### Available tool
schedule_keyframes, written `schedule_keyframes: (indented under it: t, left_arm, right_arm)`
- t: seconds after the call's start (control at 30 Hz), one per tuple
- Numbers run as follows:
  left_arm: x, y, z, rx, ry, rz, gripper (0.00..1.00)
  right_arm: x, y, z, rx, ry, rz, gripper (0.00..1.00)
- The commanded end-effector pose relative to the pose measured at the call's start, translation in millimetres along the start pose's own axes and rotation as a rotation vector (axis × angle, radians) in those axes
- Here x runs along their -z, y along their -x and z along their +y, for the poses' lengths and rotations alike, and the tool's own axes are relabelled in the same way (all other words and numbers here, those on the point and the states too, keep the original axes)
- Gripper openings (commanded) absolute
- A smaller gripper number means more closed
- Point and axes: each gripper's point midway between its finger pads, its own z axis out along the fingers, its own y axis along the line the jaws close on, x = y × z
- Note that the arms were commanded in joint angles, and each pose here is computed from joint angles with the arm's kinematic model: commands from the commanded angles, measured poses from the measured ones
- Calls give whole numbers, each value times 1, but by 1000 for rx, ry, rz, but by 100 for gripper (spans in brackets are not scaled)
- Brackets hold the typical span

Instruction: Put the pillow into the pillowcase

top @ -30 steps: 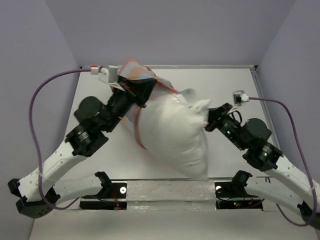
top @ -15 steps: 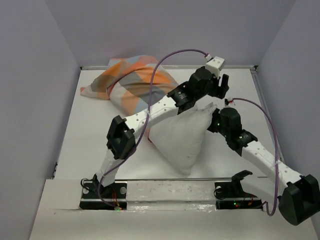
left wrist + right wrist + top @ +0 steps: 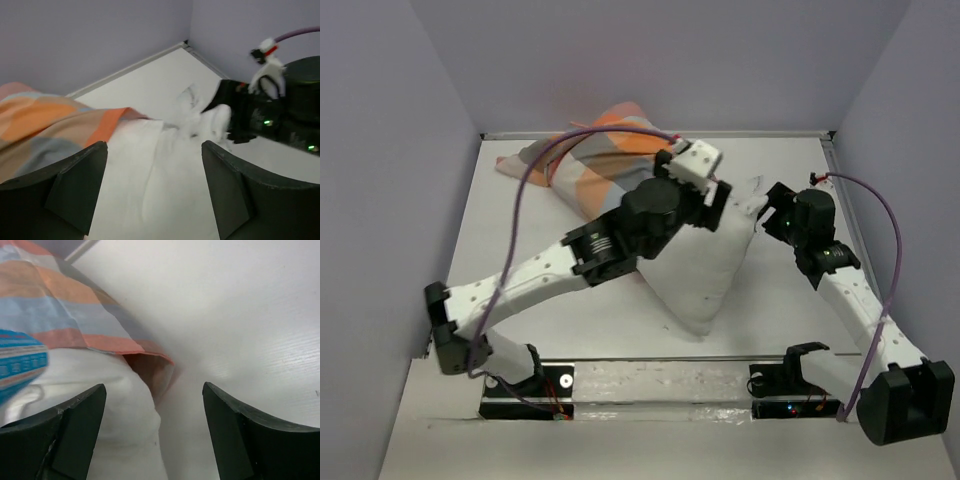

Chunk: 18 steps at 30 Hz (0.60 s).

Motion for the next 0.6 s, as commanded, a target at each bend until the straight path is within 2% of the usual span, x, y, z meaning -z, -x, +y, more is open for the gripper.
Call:
schedule_keyframes:
  t: [0.0,0.03,0.07,0.13,0.17,0.23,0.3,0.33,0.37,0.43,0.53,0.57]
  left_arm:
    - [64,31,81,169,194,-258,87]
    - [80,31,86,214,185,-275,87]
    - [79,-4,86,206,191,-218,86]
    - [84,-36,85,260,195,-178,86]
    - [88,-72,91,258,222,-128,86]
    - [96,-103,98,320,252,-102,86]
    - [98,-150,108,293,310,-32,86]
    - [98,-160,108,300,317,-18,86]
    - [98,-174,110,285,330,4,86]
    - [93,-181,111,273,341,1,87]
    - [84,-186,122,236,381,-5,87]
    - [77,-192,122,205,381,13,87]
  right_arm:
    - [44,48,53,111,189,-119,84]
    - [55,49,64,129,243,-103,84]
    - [60,48,69,149,272,-95,84]
    - [73,48,78,167,315,-93,83]
    - [78,50,75,178,301,-108,83]
    - [92,65,67,184,254,-189,83]
    - [108,77,80,240,302,-217,80]
    - [114,71,87,268,345,-182,74]
    - [117,55,104,308,455,-87,71]
    - [128,30,128,340,578,17,63]
    - [121,0,134,386,595,61,47]
    - [121,-14,139,421,600,88,47]
